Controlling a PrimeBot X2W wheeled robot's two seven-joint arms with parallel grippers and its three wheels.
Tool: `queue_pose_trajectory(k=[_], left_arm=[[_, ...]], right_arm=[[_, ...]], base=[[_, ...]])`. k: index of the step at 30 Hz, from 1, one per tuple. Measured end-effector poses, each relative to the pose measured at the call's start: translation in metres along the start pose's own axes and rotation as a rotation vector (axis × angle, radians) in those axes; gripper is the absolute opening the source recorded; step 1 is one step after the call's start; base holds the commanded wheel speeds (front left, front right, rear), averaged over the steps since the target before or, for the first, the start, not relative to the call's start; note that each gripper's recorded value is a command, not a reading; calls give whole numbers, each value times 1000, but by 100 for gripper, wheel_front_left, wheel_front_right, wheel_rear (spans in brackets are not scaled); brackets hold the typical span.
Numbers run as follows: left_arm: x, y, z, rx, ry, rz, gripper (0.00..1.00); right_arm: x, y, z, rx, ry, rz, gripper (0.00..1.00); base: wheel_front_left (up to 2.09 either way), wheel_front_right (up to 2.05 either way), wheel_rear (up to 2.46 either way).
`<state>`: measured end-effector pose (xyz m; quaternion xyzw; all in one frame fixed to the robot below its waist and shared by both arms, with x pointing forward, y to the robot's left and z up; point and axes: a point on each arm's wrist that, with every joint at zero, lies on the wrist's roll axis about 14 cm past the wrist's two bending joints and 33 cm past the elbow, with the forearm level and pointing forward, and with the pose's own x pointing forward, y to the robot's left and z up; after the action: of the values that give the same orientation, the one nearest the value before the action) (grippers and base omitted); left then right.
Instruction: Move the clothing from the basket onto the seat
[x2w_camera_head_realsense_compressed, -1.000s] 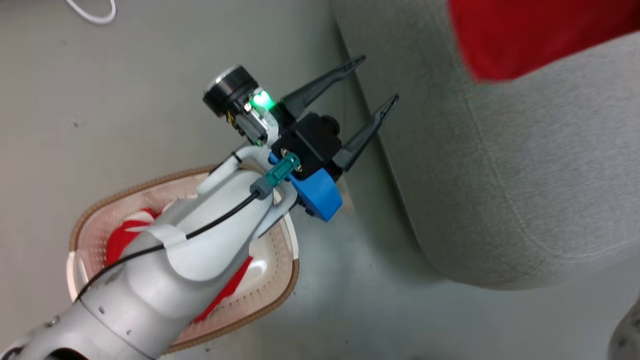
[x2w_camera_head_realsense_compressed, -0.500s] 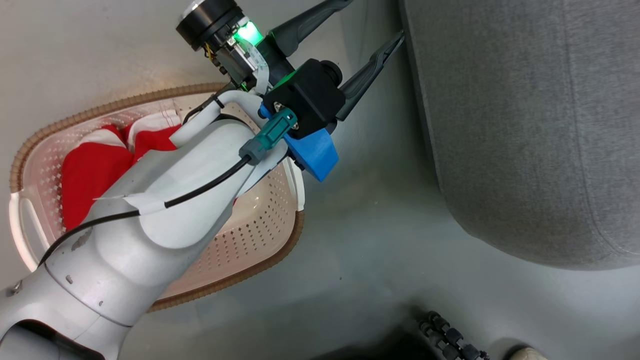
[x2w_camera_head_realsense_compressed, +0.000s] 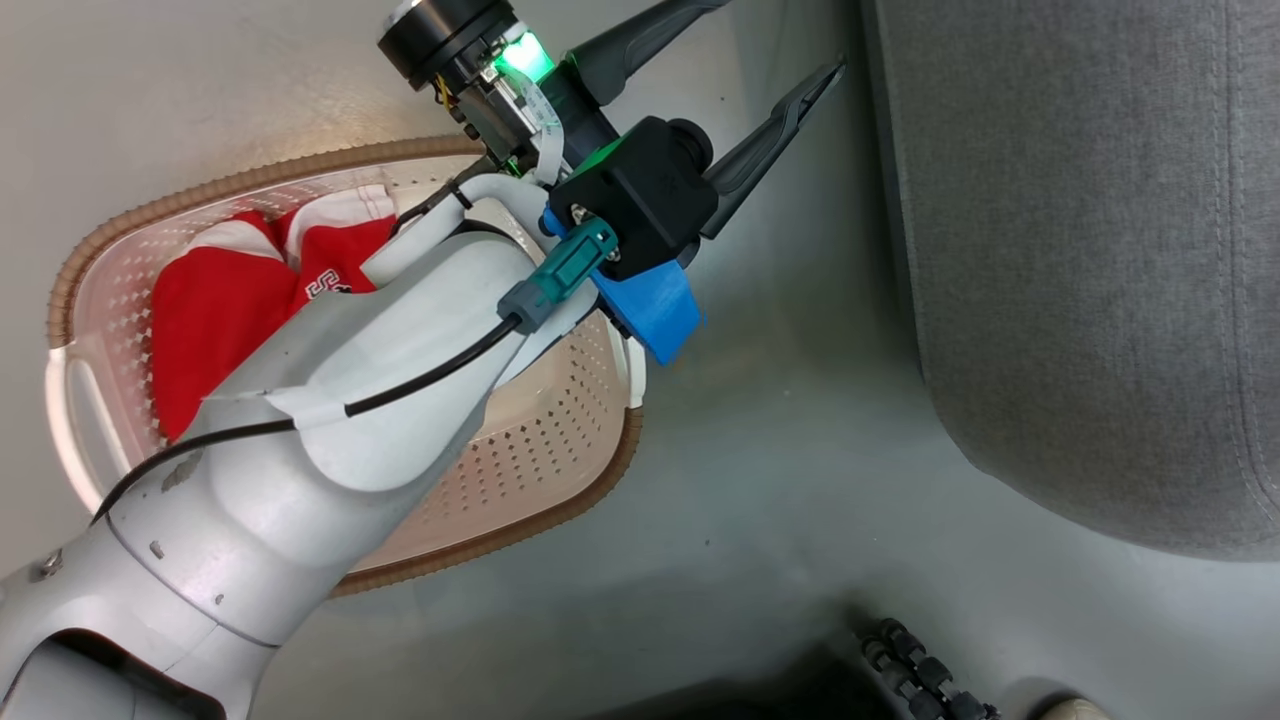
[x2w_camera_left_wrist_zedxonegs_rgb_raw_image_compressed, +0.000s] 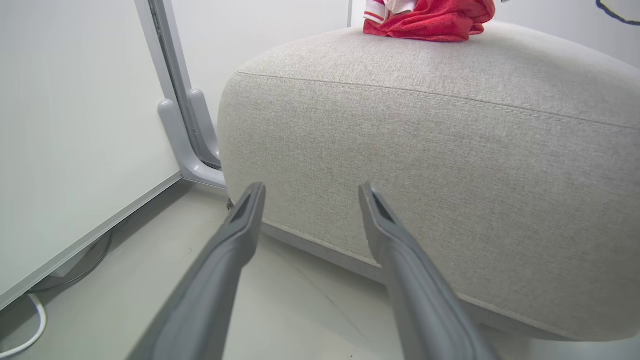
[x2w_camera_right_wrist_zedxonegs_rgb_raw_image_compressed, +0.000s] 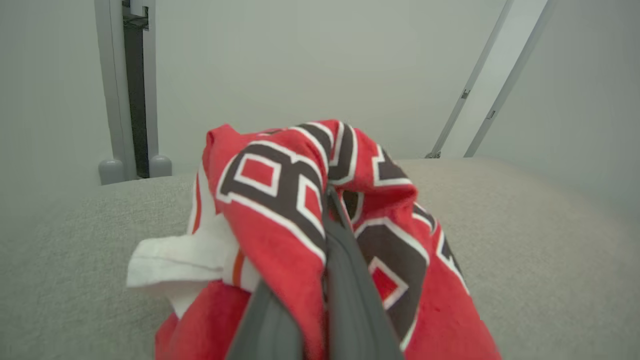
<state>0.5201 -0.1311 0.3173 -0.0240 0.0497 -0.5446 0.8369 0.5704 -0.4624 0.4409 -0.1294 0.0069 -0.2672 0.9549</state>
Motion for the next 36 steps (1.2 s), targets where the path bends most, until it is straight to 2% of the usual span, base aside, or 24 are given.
queue_pose_trajectory(k=[3, 5, 6, 11, 18, 24, 36], left_arm=[[-4, 4, 2, 6, 1, 14, 100], [-5, 5, 7, 9, -5, 22, 100], [-5, 6, 9, 12, -7, 25, 100], [-9, 10, 29, 34, -27, 56, 100], [-24, 8, 62, 43, -41, 120, 100], [-49, 9, 101, 39, -84, 221, 100], [-139, 20, 182, 97, -217, 521, 100]], right_arm=[[-7, 3, -19, 14, 57, 1, 2], [-10, 3, -21, 17, 65, 1, 58], [-10, 2, -19, 24, 61, -3, 100], [-20, -3, 1, 19, 21, 3, 100], [-53, -8, 35, -25, -38, 50, 100], [-89, 8, 76, 3, -122, 134, 100], [-164, 65, 148, 172, -271, 340, 100]], base=[[0, 0, 0], [0, 0, 0], [0, 0, 0], [0, 0, 0], [0, 0, 0], [0, 0, 0], [0, 0, 0]])
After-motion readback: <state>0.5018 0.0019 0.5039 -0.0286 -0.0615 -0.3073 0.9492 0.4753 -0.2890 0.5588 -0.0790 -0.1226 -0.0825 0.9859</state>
